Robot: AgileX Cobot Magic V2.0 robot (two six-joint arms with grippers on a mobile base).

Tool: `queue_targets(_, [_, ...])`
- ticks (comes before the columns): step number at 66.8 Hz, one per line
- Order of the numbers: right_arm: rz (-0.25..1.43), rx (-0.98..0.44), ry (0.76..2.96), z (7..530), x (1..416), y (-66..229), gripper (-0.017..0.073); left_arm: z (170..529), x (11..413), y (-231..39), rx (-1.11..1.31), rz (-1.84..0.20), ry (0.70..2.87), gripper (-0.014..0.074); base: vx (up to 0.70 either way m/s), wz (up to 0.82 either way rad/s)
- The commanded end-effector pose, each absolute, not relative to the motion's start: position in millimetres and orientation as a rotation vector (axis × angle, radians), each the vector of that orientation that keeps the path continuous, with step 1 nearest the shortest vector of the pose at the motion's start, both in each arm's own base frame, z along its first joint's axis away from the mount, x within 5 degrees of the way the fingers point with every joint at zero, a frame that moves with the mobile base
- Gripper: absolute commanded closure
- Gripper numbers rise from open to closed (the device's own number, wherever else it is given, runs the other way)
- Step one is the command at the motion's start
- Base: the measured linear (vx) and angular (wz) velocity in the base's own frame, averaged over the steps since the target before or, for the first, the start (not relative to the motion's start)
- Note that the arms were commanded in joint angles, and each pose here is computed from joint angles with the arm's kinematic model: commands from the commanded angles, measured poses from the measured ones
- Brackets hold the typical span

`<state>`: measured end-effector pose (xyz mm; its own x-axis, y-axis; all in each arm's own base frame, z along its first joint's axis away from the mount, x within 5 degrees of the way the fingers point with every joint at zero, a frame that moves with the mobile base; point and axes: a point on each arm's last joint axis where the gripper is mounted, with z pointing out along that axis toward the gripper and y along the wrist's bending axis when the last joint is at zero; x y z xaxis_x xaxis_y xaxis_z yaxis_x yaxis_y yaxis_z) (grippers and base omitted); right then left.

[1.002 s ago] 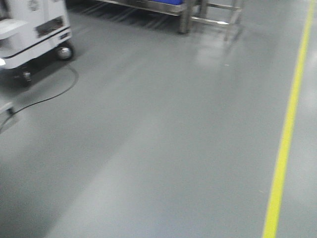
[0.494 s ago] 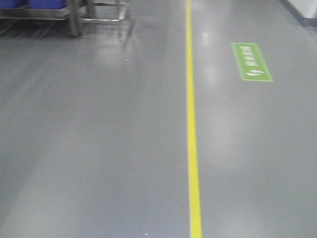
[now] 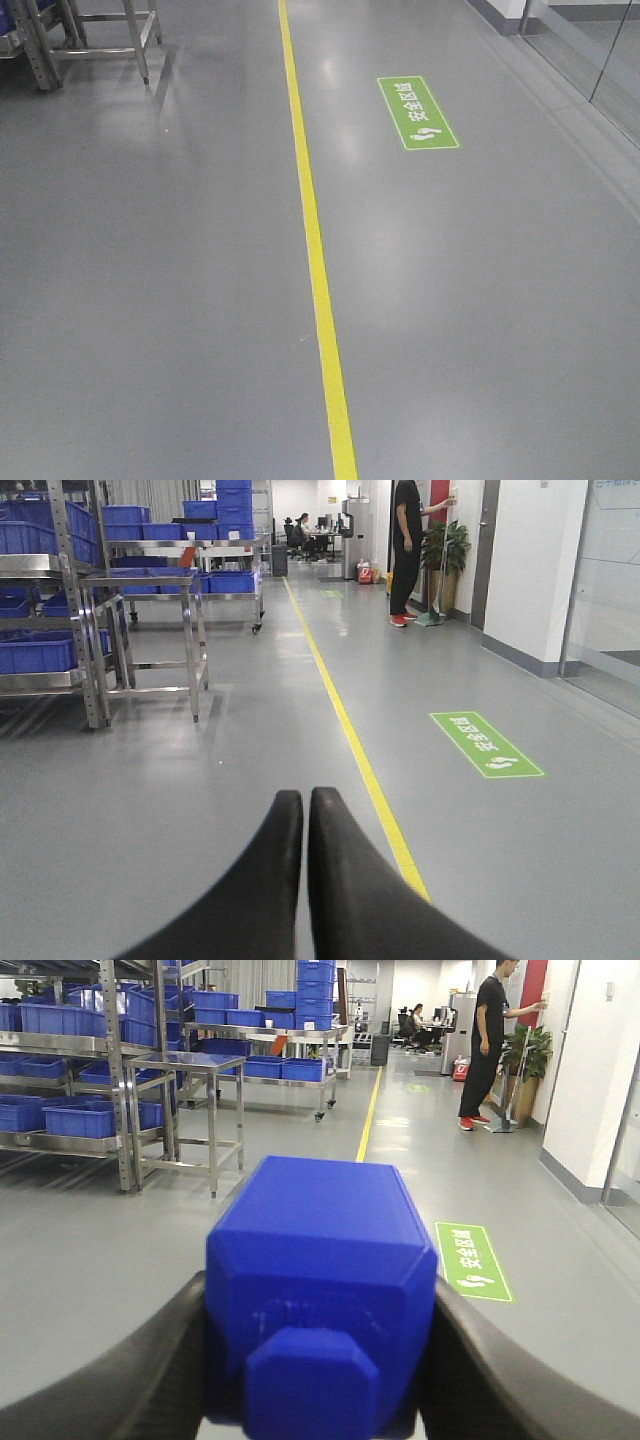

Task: Pour parts from conveyor to right shelf
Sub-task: 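Drive away from the conveyor carrying the part in the right gripper, then drive along the yellow floor line holding the blue part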

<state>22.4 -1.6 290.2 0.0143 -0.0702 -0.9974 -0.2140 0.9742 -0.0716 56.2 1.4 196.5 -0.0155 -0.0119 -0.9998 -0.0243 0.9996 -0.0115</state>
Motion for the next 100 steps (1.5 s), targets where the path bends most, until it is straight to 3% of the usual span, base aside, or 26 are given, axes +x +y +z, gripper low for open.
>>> queue_targets(1, [0.108,-0.236,1.454,305.2,20.1,-1.5,0.0567,209.9,54.5,0.9,-0.031,-0.007,1.489,0.06,0.09,-0.05])
queue_targets(44, [0.108,-0.236,1.454,305.2,20.1,-1.5,0.0567,209.9,54.5,0.9,-0.031,-0.007,1.489,0.06,0.21,-0.08])
queue_targets(100, [0.107,-0.236,1.455,305.1,20.1,-1.5,0.0567,209.9,54.5,0.9,-0.031,-0.007,1.489,0.06,0.51,0.13])
